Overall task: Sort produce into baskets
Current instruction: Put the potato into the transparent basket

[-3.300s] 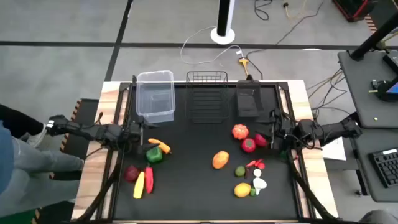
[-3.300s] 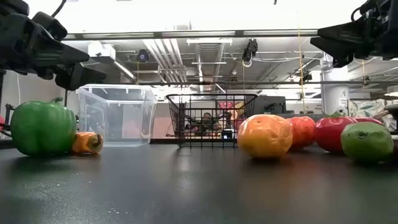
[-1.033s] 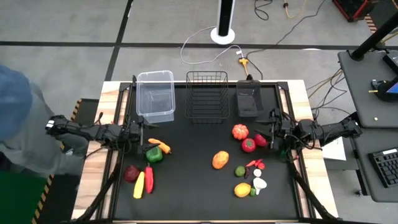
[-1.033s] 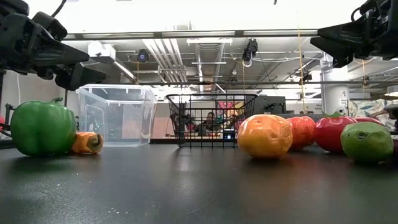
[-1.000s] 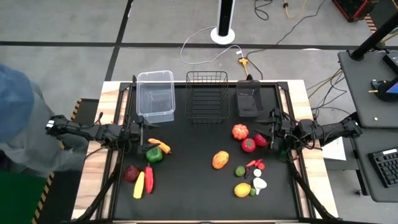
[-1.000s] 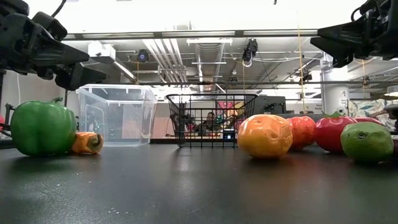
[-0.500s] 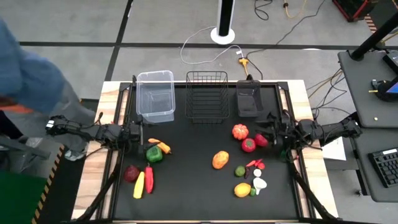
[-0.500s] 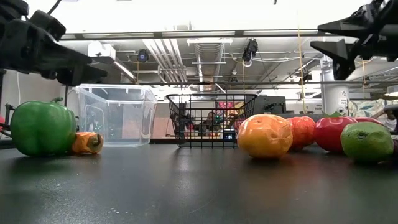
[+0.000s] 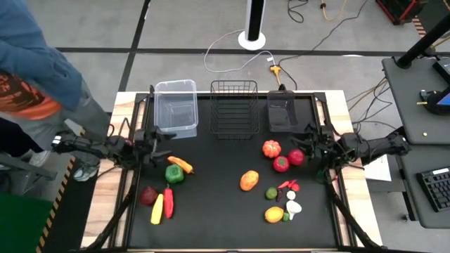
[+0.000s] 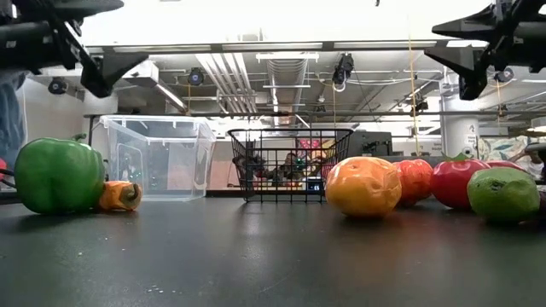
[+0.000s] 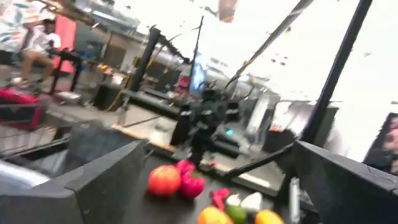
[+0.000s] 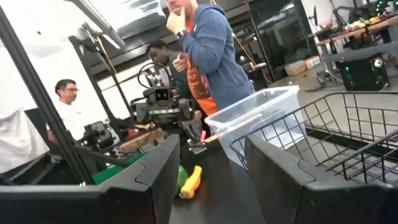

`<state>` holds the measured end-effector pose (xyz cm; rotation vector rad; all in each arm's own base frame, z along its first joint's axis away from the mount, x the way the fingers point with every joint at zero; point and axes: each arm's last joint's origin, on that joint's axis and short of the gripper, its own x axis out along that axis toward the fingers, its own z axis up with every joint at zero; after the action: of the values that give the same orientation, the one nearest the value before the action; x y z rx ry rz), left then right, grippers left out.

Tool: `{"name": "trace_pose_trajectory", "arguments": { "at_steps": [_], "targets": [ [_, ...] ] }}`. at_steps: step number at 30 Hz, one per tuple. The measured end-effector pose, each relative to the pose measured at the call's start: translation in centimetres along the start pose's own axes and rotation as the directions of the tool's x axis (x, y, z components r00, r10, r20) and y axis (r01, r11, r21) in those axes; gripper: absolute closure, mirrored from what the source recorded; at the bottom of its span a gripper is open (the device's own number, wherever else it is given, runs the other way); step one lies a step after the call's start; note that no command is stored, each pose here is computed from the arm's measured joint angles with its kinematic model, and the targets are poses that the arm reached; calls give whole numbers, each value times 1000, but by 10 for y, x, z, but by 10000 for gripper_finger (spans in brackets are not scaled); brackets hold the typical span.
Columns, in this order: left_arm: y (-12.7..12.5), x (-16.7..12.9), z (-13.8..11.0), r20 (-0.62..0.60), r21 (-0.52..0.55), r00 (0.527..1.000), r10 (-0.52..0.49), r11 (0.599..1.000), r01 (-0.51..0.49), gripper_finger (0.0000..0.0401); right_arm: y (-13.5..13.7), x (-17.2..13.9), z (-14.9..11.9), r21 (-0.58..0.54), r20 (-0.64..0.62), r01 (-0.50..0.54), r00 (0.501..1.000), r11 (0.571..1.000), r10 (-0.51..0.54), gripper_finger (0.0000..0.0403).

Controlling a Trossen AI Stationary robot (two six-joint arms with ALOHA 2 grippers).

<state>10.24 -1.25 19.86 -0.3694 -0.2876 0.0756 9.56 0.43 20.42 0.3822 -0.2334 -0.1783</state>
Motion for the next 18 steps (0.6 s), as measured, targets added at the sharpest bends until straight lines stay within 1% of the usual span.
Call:
{"name": "trace_pose_trajectory", "arguments": {
  "at_steps": [3, 5, 7, 10, 14, 18],
  "targets": [
    [-2, 0, 6, 57, -38, 998, -22, 999, 24, 8, 3, 3, 5, -6, -11, 3, 1000, 1000, -3, 229],
    [-2, 0, 8, 74, -126, 997, -28, 991, 37, 8, 5, 6, 8, -23, -25, 7, 1000, 1000, -8, 229],
    [-2, 0, 7, 74, -204, 997, -6, 979, 21, 8, 9, 10, 13, -33, -38, 11, 999, 999, -13, 229],
    [-1, 1, 5, 63, -272, 998, 28, 962, -10, 8, 14, 17, 20, -56, -53, 15, 998, 998, -18, 229],
    [0, 3, 1, 28, -276, 999, 36, 961, -27, 8, 21, 29, 26, -91, -94, 25, 995, 996, -34, 229],
    [-1, 6, -5, -23, -262, 1000, 18, 965, -24, 8, 29, 45, 30, -127, -142, 35, 988, 991, -53, 229]
  ]
}}
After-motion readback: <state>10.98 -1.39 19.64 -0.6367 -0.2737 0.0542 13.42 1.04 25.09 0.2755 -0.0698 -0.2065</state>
